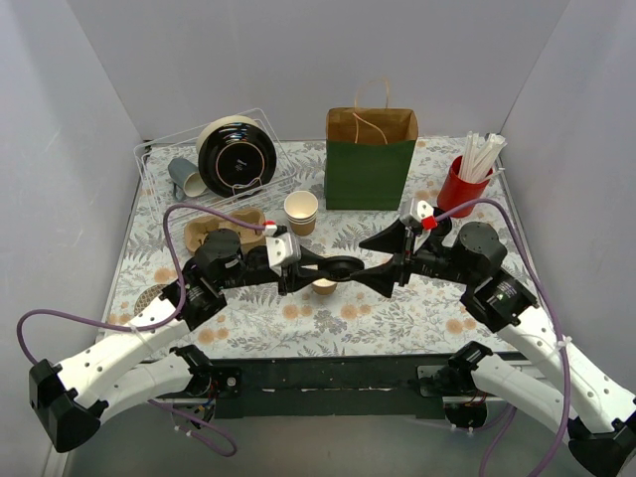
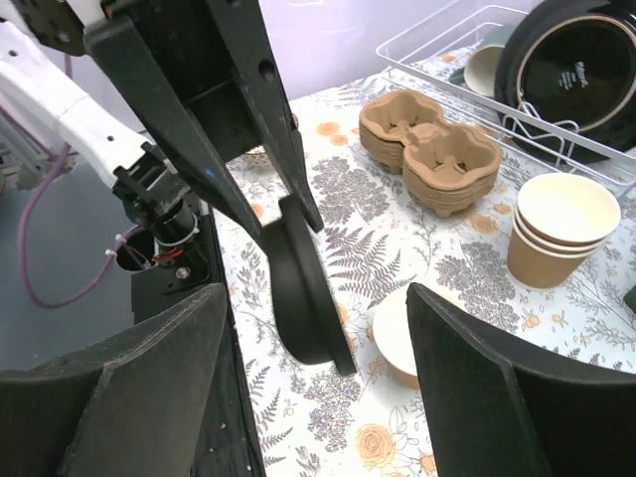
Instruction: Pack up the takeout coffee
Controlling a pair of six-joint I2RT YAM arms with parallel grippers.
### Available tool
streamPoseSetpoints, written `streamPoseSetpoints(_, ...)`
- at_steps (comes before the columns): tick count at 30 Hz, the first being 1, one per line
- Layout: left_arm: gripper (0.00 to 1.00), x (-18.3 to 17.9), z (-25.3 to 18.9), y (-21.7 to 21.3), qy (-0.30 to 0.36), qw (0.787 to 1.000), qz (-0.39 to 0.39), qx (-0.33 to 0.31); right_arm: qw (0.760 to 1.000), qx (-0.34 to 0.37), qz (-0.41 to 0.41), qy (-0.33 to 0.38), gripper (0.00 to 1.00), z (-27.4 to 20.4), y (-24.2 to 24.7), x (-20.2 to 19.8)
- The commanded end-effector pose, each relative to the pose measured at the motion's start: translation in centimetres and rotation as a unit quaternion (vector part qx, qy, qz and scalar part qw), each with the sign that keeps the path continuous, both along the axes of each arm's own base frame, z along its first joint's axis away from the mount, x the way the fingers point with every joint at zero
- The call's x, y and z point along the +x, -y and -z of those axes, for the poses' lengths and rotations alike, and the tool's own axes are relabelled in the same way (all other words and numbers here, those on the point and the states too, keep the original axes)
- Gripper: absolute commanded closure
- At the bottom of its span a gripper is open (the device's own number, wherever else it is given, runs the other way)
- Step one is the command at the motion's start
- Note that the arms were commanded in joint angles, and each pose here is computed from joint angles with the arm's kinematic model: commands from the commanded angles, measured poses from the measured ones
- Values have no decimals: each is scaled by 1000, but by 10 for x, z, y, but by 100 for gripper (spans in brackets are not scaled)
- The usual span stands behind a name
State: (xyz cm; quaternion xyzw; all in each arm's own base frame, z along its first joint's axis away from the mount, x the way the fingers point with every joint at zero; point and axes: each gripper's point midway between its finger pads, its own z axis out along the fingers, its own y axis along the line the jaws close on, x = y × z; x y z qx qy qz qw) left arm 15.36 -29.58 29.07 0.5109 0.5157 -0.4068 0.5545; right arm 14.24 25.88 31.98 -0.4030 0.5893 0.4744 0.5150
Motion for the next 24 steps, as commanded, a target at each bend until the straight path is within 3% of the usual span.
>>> streamPoseSetpoints(1, 83, 14, -8, -3, -116, 989, -80, -49, 998, 44, 34, 38, 18, -23, 3, 9)
streamPoseSetpoints(9, 82, 8, -8, -9, -193, 972, -98, -93, 998, 20, 63, 13, 18, 0, -3, 31)
streamPoseSetpoints(18, 83, 5, 1, -10, -195, 972, -93, -95, 998, 7, 66, 1, 18, 12, -11, 42)
streamPoseSetpoints(24, 83, 7, 2, -9, -200, 970, -95, -98, 999, -2, 42, -18, 27, 24, -18, 38)
